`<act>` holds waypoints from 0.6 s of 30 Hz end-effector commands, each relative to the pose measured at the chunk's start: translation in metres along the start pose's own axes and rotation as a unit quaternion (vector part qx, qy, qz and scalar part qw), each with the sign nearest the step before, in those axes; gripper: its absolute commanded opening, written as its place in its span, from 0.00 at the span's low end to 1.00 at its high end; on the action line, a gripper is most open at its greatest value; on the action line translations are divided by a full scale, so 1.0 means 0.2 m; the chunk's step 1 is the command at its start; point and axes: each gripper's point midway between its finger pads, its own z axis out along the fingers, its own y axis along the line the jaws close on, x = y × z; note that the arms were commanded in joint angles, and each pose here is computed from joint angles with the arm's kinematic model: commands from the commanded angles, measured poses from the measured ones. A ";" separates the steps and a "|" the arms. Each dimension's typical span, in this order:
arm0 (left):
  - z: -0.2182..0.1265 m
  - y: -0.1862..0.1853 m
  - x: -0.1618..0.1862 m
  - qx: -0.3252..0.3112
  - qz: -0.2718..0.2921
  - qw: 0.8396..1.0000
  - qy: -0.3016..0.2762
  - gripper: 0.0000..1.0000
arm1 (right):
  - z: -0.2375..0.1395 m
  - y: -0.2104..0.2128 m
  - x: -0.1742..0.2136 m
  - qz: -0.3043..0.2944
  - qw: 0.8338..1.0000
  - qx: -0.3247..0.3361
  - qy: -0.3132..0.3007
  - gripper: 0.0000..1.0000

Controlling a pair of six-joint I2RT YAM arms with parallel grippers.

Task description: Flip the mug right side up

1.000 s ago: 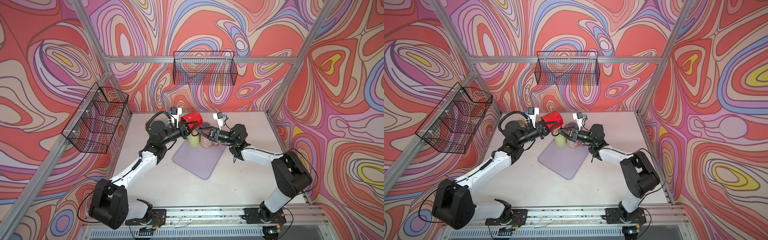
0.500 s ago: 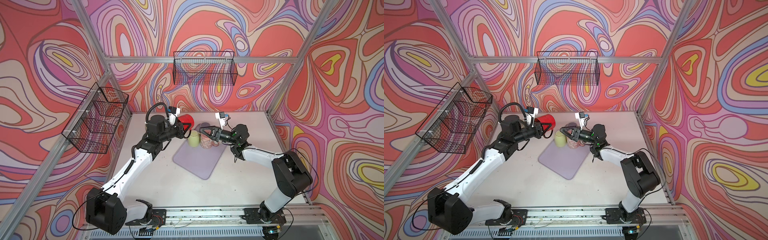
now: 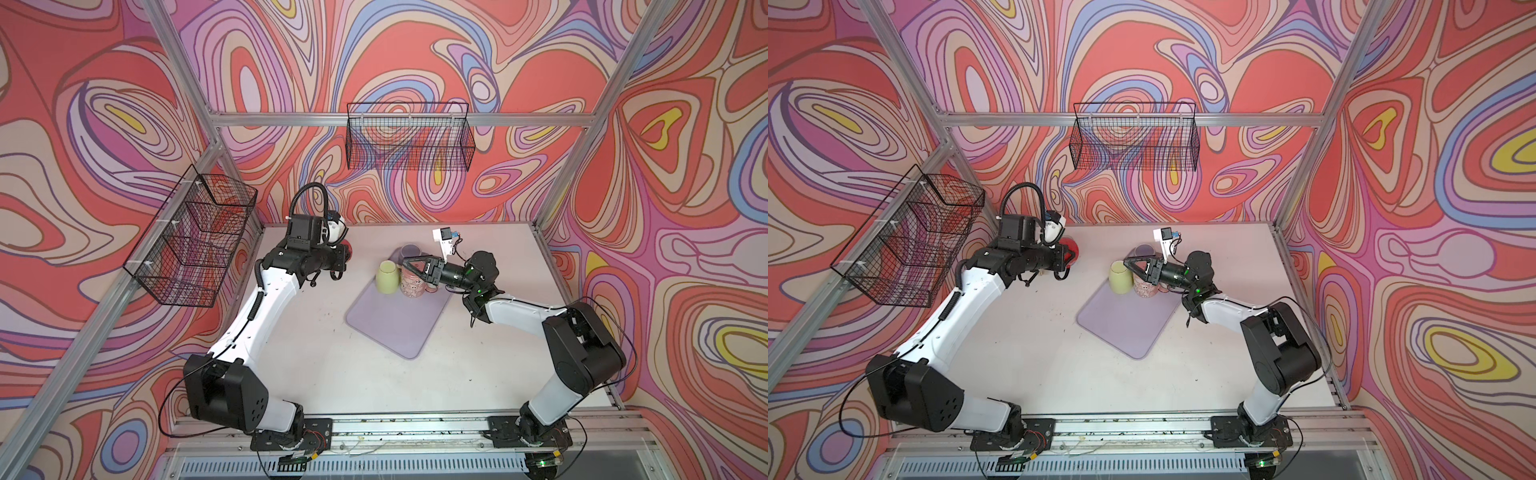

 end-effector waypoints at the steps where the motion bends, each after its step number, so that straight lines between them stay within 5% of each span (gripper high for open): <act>1: -0.01 0.02 -0.06 -0.019 0.036 0.999 0.013 0.00 | -0.02 -0.04 0.00 -0.005 1.000 0.017 -0.002 0.36; 18: 0.42 0.15 -0.23 -0.069 0.072 0.990 0.097 0.00 | -0.06 -0.07 0.04 -0.004 0.999 0.040 -0.005 0.36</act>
